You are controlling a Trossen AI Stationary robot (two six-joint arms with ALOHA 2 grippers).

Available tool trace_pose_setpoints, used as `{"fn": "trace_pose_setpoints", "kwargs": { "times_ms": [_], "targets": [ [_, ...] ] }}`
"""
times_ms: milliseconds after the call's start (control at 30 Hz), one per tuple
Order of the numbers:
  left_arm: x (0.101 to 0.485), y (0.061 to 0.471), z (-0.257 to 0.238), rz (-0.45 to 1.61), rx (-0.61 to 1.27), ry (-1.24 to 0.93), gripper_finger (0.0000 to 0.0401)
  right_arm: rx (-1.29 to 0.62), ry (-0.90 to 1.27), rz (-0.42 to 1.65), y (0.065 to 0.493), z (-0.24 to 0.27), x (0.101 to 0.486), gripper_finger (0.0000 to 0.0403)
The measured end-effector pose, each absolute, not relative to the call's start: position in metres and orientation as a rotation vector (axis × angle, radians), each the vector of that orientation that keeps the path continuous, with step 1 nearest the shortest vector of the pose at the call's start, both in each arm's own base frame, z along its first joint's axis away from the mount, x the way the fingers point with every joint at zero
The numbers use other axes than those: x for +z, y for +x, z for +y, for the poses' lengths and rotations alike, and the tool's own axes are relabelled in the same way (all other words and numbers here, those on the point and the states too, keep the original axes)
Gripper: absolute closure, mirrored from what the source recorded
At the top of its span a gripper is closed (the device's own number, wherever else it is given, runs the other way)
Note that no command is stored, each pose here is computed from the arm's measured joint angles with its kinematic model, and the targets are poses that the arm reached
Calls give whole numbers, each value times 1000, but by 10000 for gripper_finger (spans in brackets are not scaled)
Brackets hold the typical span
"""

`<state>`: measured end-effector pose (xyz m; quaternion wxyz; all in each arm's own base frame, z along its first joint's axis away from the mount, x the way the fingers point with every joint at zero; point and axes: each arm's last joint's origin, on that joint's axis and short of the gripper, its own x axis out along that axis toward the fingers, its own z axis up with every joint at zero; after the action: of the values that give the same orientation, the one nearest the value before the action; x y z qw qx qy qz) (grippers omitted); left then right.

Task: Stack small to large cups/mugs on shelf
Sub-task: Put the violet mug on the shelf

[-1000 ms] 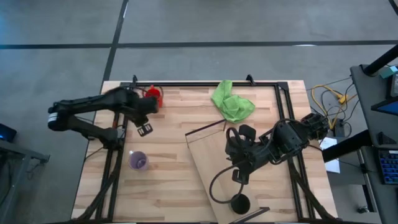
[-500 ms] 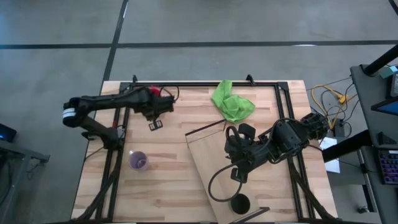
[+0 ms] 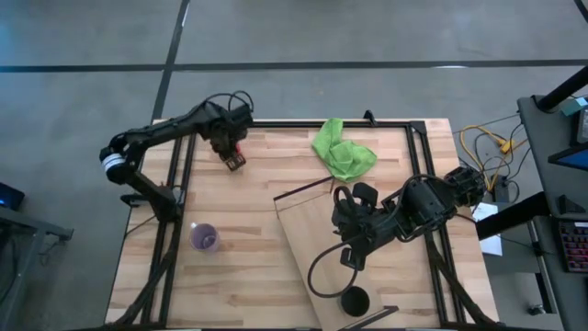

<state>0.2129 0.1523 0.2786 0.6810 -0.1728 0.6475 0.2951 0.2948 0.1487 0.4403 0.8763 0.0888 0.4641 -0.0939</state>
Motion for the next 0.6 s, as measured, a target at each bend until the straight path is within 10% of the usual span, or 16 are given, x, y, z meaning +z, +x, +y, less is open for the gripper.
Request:
{"fn": "trace_pose_setpoints", "kwargs": {
  "times_ms": [600],
  "targets": [
    [278,210,170,1327,625,-511,354,-196,185,969,295,149,440,330]
  ]
}}
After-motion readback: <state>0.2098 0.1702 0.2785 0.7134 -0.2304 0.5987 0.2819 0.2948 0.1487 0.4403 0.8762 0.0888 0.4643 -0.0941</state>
